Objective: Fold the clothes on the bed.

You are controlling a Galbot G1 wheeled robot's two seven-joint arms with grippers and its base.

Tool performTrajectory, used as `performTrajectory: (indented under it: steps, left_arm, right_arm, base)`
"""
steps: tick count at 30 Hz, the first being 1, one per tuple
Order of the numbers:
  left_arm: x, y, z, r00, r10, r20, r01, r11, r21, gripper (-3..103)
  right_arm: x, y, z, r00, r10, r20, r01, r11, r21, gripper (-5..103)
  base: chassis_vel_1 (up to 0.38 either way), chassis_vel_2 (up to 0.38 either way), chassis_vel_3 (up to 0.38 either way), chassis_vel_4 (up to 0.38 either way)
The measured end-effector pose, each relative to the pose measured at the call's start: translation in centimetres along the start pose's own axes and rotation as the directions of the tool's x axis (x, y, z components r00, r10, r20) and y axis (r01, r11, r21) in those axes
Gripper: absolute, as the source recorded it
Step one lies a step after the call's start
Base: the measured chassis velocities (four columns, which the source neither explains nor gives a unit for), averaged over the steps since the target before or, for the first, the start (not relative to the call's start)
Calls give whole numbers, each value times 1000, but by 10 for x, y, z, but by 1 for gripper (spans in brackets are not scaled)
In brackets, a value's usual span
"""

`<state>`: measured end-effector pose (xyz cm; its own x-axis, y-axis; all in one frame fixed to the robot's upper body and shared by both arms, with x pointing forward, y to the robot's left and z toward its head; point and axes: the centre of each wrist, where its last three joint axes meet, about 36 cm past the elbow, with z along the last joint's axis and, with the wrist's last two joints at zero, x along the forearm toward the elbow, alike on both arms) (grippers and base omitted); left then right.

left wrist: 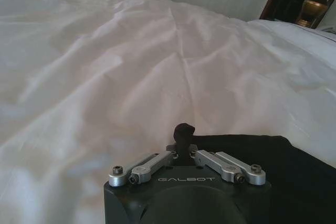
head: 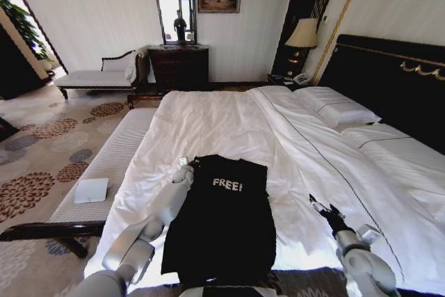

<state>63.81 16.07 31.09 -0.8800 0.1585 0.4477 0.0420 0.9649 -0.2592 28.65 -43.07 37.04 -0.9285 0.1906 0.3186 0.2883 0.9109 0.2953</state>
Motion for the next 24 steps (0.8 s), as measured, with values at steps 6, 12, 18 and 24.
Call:
performTrajectory:
  steps: [6,12,18,24]
  left_arm:
    - [1,-3,-1,1000,3,7,-3,1000,1,2]
    - [4,-3,-3,1000,0,13,0,1000,-4,2]
    - [7,2,-3,1000,-12,16,12,1000,-8,2]
    - [8,3,-8,1000,-18,26,18,1000,2,2]
  right_arm:
    - [-21,1,-13,999,-45,-2,45,999,-5,100]
    - [-65,2,-23,994,-98,-52,94,992,-85,98]
    - [-109,4,-25,984,-144,-104,127,979,-158,100]
    - [-149,31,-35,972,-209,-108,181,958,-221,100]
  base:
    - [0,0,0,0]
    - [0,0,0,0]
    - [0,0,0,0]
    - [0,0,0,0]
